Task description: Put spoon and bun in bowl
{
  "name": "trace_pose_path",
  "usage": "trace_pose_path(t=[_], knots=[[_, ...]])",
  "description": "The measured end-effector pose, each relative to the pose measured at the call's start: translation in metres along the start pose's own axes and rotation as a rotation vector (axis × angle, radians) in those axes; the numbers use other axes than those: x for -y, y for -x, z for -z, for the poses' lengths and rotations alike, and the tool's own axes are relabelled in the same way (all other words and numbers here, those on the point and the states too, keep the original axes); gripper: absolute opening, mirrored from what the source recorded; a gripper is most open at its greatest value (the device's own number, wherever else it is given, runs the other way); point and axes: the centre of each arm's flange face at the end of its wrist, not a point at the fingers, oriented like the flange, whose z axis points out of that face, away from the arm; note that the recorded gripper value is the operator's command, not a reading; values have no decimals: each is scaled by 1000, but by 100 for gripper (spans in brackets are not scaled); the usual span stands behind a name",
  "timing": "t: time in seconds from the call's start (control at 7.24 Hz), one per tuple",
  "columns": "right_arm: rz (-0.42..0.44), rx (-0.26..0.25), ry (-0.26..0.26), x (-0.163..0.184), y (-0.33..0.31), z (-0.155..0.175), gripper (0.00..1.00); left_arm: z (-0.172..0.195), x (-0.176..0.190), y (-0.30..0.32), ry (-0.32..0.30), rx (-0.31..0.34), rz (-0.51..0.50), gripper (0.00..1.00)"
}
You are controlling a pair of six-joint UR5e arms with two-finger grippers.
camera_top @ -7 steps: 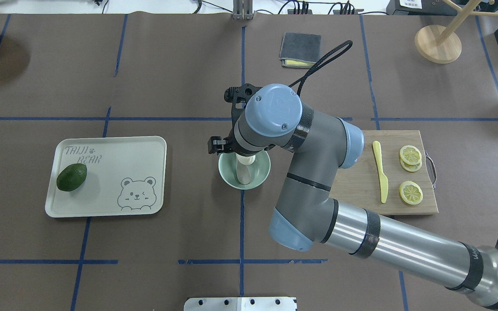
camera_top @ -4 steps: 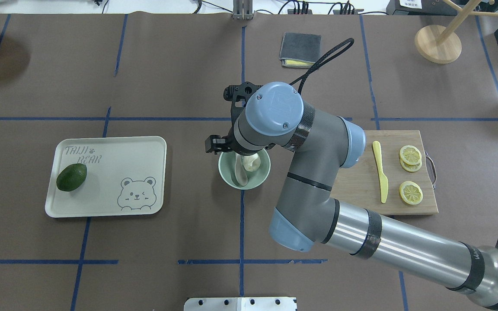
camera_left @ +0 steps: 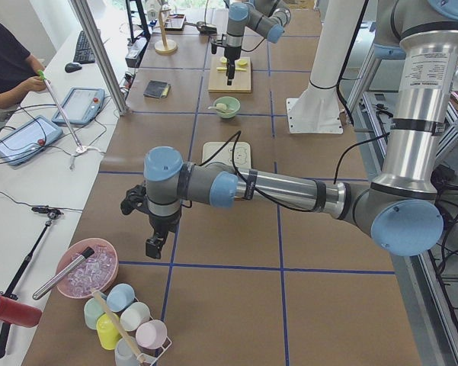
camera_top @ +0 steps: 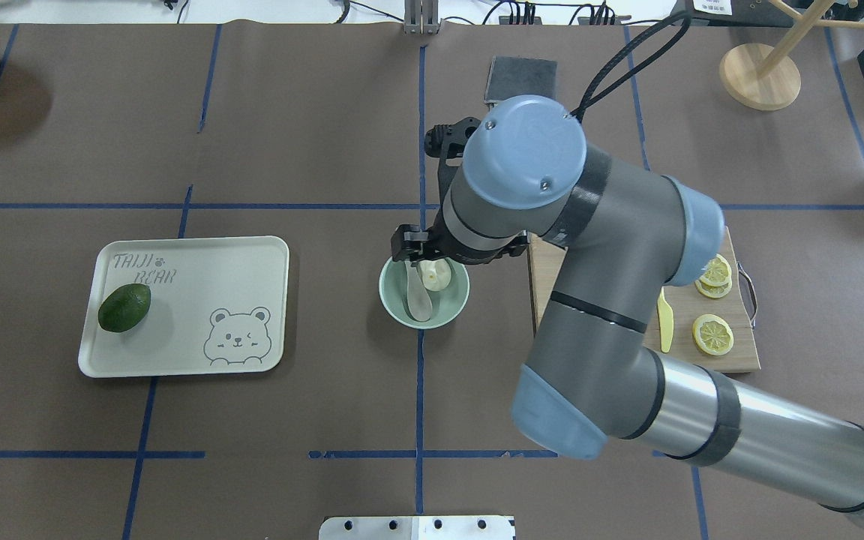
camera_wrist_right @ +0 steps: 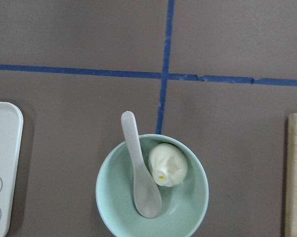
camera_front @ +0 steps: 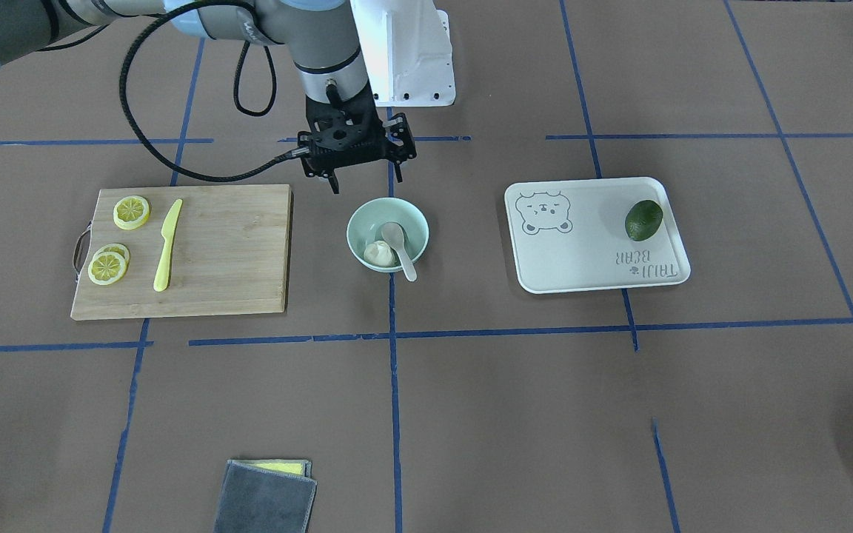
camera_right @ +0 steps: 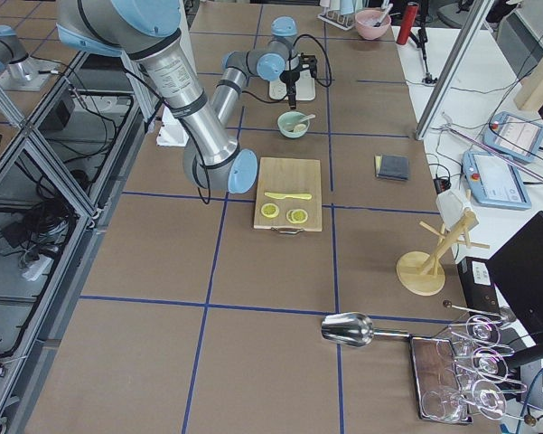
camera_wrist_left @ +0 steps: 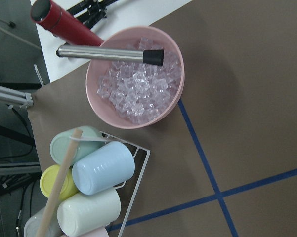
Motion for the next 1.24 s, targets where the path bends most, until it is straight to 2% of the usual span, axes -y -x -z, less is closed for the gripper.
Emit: trace_pose_path(t=[0.14, 0.28, 0.55, 0.83, 0.97, 1.24], knots=[[-4, -40, 20, 11, -35, 22, 100, -13, -15, 6, 17, -47, 26, 100], [6, -76, 32, 25, -75, 43, 100, -20, -23, 9, 28, -66, 41, 100], [48, -121, 72, 57, -176, 70, 100, -26, -32, 12, 42, -76, 58, 100], [145, -173, 119, 78, -305, 84, 100, -27, -35, 13, 45, -78, 62, 100], [195, -185, 153, 84, -373, 90, 100, -28, -36, 13, 46, -79, 63, 100], [245, -173, 211, 81, -498, 103, 100, -30, -41, 15, 48, -79, 64, 100]])
